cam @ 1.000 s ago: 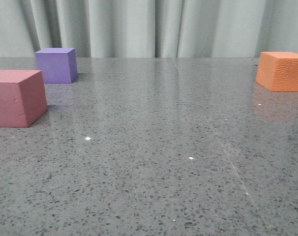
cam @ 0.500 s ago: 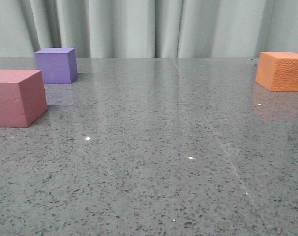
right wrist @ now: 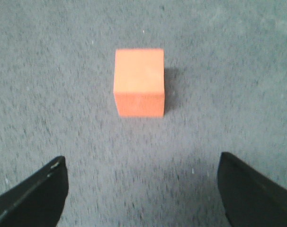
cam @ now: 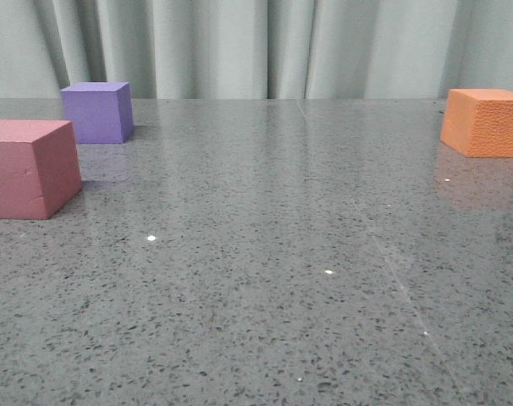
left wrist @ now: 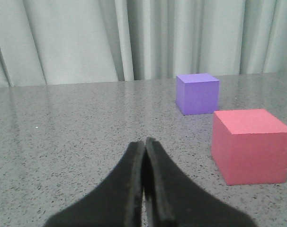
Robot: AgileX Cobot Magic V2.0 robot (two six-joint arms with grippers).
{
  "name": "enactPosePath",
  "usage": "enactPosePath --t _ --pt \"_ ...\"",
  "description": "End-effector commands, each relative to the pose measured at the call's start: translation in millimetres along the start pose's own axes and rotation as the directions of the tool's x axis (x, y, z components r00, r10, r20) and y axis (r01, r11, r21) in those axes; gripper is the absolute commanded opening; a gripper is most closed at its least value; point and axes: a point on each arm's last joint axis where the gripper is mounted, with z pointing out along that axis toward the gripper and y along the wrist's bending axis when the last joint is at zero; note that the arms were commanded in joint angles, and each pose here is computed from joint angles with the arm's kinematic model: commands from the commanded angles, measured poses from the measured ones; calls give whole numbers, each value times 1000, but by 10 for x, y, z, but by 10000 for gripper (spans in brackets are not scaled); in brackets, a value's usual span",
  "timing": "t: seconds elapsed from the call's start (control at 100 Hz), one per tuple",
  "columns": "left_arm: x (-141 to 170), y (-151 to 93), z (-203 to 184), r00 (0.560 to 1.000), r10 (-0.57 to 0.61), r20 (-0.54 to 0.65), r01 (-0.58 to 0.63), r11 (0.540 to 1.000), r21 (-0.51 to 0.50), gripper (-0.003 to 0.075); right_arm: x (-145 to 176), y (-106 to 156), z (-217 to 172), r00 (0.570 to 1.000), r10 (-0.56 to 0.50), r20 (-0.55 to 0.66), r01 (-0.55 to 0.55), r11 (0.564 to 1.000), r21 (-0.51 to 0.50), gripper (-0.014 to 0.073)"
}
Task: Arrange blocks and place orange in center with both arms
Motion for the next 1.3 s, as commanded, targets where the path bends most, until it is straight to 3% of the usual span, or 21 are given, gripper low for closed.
enactPosePath --t 0.0,0.29,0.64,0.8,1.29 --pt "87 -14 -8 998 -8 60 7 1000 13 -19 -356 20 -32 996 11 94 -10 1000 -7 635" --pt "87 -14 -8 998 -8 60 7 1000 13 -19 -839 102 526 1000 6 17 -6 1000 -11 635" --pt "87 -14 -8 998 -8 60 7 1000 13 -19 -802 178 1316 984 -17 -179 16 1000 -7 635" --pt "87 -14 -8 998 -8 60 7 1000 13 -19 -754 162 1448 975 -30 -219 33 999 7 635" --pt "87 -14 -8 998 -8 60 7 1000 13 -19 -764 86 1592 984 -26 -179 31 999 24 635"
